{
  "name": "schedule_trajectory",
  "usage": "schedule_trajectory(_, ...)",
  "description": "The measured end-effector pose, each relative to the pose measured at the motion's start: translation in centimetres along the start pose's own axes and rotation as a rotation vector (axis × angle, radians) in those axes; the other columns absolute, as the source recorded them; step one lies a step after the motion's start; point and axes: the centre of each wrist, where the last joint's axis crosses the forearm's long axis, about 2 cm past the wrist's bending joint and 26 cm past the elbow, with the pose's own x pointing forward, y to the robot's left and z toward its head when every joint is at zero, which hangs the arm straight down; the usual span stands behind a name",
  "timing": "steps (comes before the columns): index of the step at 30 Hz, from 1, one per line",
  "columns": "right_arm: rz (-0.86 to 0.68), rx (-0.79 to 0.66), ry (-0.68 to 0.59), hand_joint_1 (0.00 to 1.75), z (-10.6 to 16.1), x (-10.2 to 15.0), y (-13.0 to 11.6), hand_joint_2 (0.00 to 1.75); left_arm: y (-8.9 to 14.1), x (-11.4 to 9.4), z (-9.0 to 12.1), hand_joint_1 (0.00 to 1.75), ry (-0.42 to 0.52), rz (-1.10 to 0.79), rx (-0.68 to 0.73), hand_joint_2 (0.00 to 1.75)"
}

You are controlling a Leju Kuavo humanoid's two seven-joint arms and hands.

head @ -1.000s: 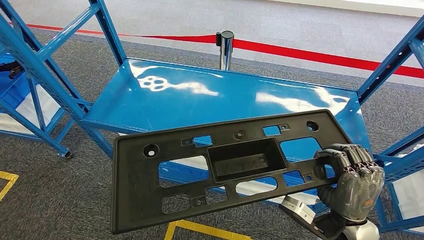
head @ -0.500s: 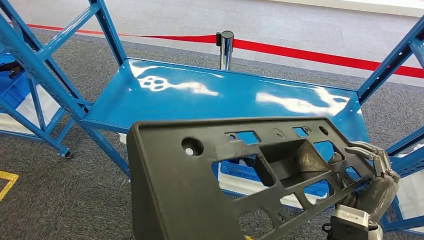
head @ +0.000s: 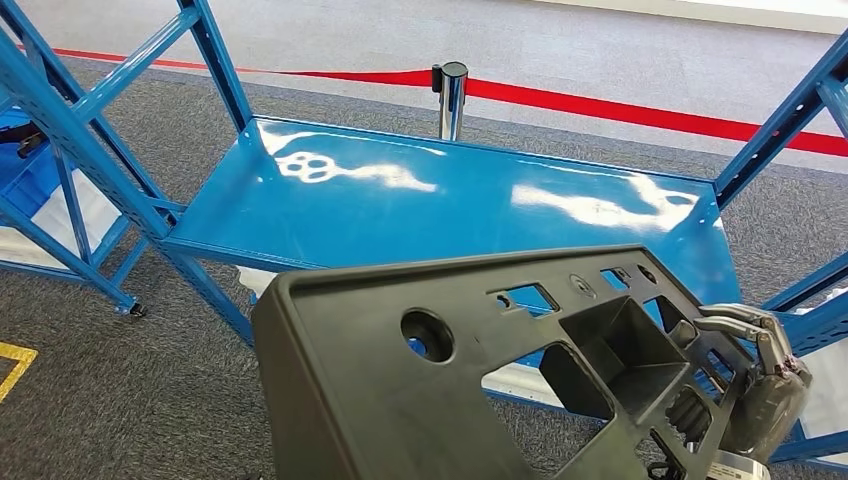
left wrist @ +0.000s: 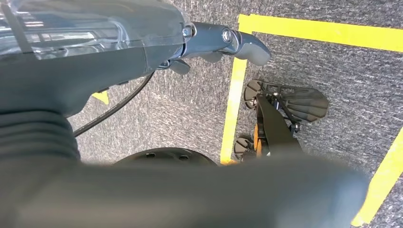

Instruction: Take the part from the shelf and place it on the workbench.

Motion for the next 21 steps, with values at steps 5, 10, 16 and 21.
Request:
schedule_trajectory(5,0.000,0.001,-0.001,1.10,0.03,-0.01,-0.02,1.75,-0.02,-0.01,0.00,0.00,-0.012,-0.017,-0.015,1.75)
schedule_trajectory(10,0.000,0.002,-0.005,1.10,0.04,-0.02,-0.04,1.75,-0.02,-0.01,0.00,0.00,-0.030,-0.019,-0.025,1.75)
schedule_trajectory(16,0.001,0.003,-0.012,1.10,0.05,-0.01,-0.03,1.75,0.05,-0.02,0.01,0.00,-0.003,-0.001,0.008,1.75)
schedule_trajectory(21,0.002,0.003,-0.013,1.10,0.04,0.00,-0.04,1.75,0.10,-0.04,0.01,0.00,0.003,-0.008,0.022,1.75)
